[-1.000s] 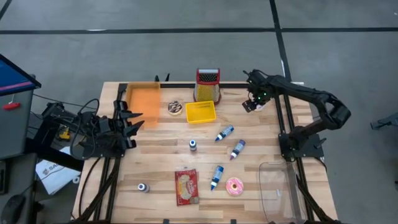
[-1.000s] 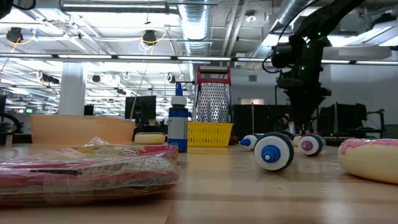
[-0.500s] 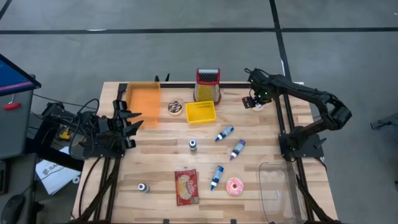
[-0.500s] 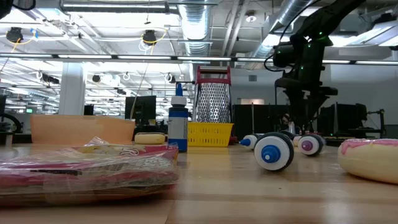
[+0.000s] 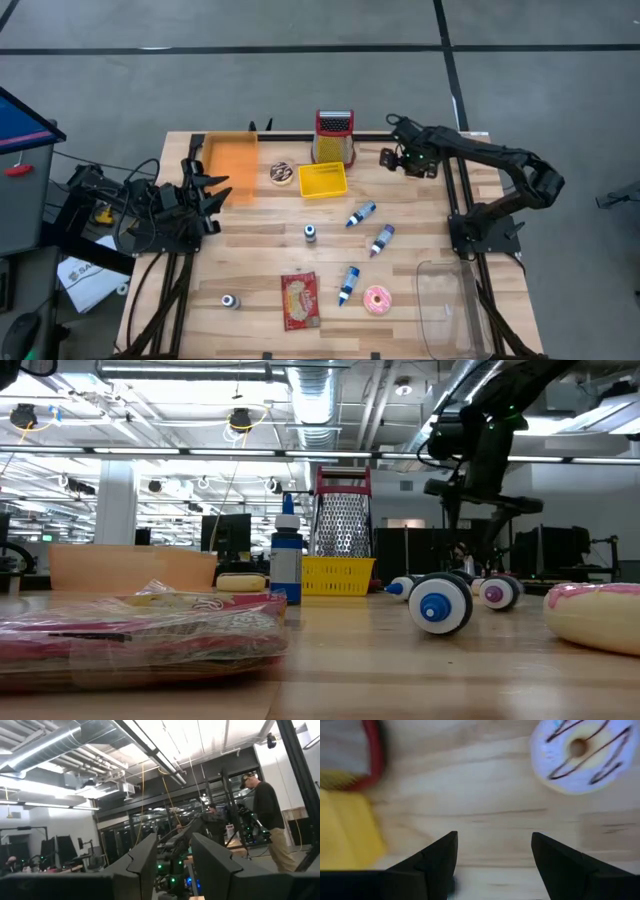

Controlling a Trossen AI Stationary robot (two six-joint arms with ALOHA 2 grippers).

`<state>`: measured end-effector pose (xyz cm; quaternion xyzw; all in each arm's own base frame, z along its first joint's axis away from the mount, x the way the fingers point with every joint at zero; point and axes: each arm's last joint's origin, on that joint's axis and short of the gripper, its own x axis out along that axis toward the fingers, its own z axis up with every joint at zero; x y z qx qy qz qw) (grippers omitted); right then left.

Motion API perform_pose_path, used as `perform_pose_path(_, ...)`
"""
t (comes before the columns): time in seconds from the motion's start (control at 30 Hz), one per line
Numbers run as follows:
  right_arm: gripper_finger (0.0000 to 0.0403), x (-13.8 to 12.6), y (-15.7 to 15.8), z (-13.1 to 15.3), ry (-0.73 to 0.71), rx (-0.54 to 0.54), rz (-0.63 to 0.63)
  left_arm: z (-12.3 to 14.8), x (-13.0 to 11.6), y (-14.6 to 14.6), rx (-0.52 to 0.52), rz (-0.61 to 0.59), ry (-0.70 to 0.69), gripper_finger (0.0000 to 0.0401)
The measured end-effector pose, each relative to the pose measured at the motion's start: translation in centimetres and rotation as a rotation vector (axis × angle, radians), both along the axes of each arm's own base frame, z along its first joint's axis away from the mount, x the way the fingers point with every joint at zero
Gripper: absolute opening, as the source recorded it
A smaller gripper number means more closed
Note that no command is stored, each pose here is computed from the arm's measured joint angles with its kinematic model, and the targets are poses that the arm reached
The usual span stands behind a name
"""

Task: Pick & Place Food Item
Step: Put the purple donut into the yellow bin

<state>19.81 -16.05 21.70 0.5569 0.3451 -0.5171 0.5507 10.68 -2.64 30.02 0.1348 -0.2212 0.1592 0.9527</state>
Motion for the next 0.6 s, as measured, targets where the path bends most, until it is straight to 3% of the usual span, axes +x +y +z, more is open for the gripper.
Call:
perform_pose_path(0.3,0.0246,1.1,-1.2,0.7,-0.101,-0.21,-0.316,0.2,-0.2,0.1,-0.011,0.0,-0.024,0.0117)
perform_pose_path(0.5,0.0246,1.6,-0.7,0.6,-0.087,-0.333,-0.537,0.4,-0.3,0.1,-0.022,0.002,-0.054,0.0117)
perform_pose_path(0.6,0.0246,2.2,-0.6,-0.4,-0.068,-0.342,-0.596,0.5,-0.3,0.1,-0.023,0.002,-0.057,0.0117)
